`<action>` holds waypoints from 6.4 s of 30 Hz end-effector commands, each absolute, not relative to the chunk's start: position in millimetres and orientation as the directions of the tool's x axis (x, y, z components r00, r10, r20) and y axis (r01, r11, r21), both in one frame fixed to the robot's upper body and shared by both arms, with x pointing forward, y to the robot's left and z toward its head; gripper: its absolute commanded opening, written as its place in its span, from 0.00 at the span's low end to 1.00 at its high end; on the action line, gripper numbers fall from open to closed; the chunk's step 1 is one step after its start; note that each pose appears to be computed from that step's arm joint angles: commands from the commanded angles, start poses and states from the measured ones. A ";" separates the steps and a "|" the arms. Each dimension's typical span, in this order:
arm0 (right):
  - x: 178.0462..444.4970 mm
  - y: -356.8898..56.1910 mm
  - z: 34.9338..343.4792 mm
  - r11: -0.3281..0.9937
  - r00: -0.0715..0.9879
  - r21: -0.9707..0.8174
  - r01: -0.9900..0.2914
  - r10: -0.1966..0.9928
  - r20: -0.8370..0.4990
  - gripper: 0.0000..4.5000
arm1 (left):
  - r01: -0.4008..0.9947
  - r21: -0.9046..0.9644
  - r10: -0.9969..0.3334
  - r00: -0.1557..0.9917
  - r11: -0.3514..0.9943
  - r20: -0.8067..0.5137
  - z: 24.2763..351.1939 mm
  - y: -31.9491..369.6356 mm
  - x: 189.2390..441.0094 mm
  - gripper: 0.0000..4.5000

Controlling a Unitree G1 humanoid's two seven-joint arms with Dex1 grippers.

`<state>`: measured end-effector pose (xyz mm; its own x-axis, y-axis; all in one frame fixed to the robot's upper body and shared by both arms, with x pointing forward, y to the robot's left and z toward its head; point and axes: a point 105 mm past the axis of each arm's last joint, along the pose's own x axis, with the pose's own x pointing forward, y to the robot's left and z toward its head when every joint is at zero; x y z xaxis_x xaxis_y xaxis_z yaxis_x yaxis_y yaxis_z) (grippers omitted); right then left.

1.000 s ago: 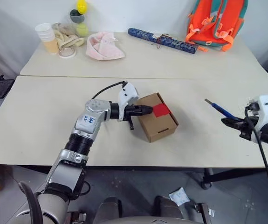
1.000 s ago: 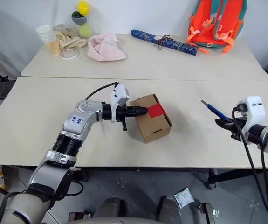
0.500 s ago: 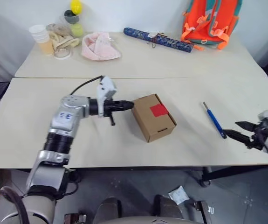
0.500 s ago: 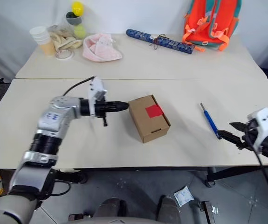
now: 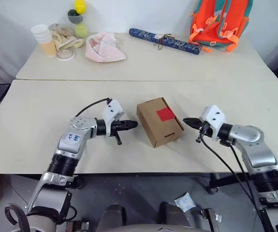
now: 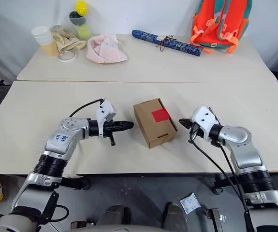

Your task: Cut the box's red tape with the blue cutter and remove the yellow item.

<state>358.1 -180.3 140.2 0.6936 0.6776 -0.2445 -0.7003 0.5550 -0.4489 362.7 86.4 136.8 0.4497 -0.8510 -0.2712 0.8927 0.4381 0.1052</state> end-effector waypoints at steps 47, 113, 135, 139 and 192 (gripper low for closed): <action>306.2 -159.9 199.4 0.737 0.611 0.227 -0.636 0.661 -0.436 0.89 | 0.976 0.210 -0.928 0.127 0.055 -0.349 190.9 50.3 339.8 0.00; 331.8 -175.6 165.5 0.703 0.463 0.477 -0.527 0.708 -0.533 0.89 | 0.979 0.174 -0.902 0.172 0.111 -0.396 160.3 51.0 342.1 0.00; 322.3 -144.7 131.5 0.651 0.311 0.563 -0.510 0.749 -0.585 0.48 | 0.976 0.162 -0.904 0.198 0.146 -0.380 156.9 54.4 339.6 0.00; 325.7 -143.7 127.4 0.658 0.311 0.559 -0.505 0.743 -0.593 0.48 | 0.976 0.162 -0.904 0.197 0.144 -0.379 157.1 54.0 339.3 0.00; 296.8 -216.8 239.9 0.832 0.406 0.153 -0.534 0.411 -0.816 0.00 | 0.975 0.120 -0.977 0.199 0.189 -0.073 141.7 -16.5 327.8 0.00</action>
<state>301.5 -221.7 229.2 0.3987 0.3977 -0.8264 -0.5018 0.8488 0.1665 329.1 -17.4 136.9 0.1905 -0.9781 -0.0836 0.9780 0.1818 0.1023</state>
